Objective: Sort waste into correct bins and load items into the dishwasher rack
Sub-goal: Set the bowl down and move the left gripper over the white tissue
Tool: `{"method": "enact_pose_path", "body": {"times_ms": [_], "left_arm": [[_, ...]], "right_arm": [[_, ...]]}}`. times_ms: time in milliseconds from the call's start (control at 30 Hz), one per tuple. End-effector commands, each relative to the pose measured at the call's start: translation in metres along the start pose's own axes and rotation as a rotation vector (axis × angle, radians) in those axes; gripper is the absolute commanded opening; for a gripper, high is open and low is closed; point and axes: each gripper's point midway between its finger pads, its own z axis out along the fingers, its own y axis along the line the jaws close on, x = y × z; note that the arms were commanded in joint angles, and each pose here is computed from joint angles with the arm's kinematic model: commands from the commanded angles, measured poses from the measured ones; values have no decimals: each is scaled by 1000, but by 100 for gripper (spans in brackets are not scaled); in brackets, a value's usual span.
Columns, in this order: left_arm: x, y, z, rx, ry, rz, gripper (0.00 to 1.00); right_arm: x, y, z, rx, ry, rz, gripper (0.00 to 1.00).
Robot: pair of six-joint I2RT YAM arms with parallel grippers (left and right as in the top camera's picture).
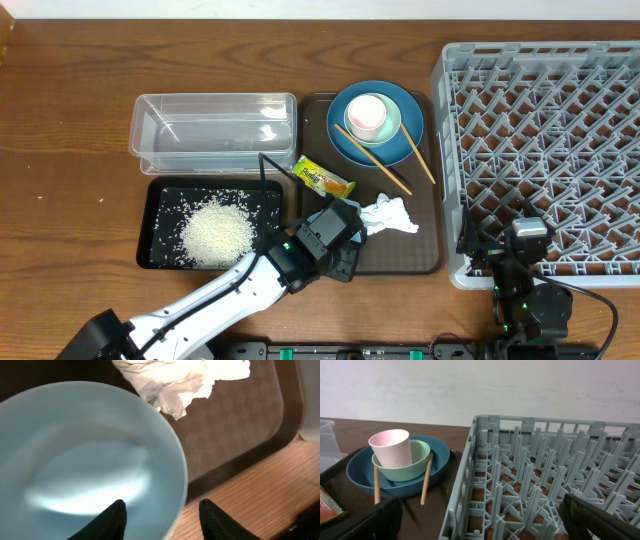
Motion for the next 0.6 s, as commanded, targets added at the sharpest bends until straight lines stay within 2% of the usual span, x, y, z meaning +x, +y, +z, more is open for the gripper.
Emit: {"method": "enact_pose_path", "body": {"times_ms": [0,267,367,567], "left_arm": [[-23,-17,-15,36,-60,30,52],[-78,-51,-61,99,-249,179,58],[-84,-45,-59,60,-275,174,60],[-83,-41,-36,34,-235,179,66]], "right_arm": [[1,1,0,-3,4,-5,99],[1,1,0,-3,4,-5,99],[1,1,0,-3,4,-5,99],[1,1,0,-3,4,-5,99]]}}
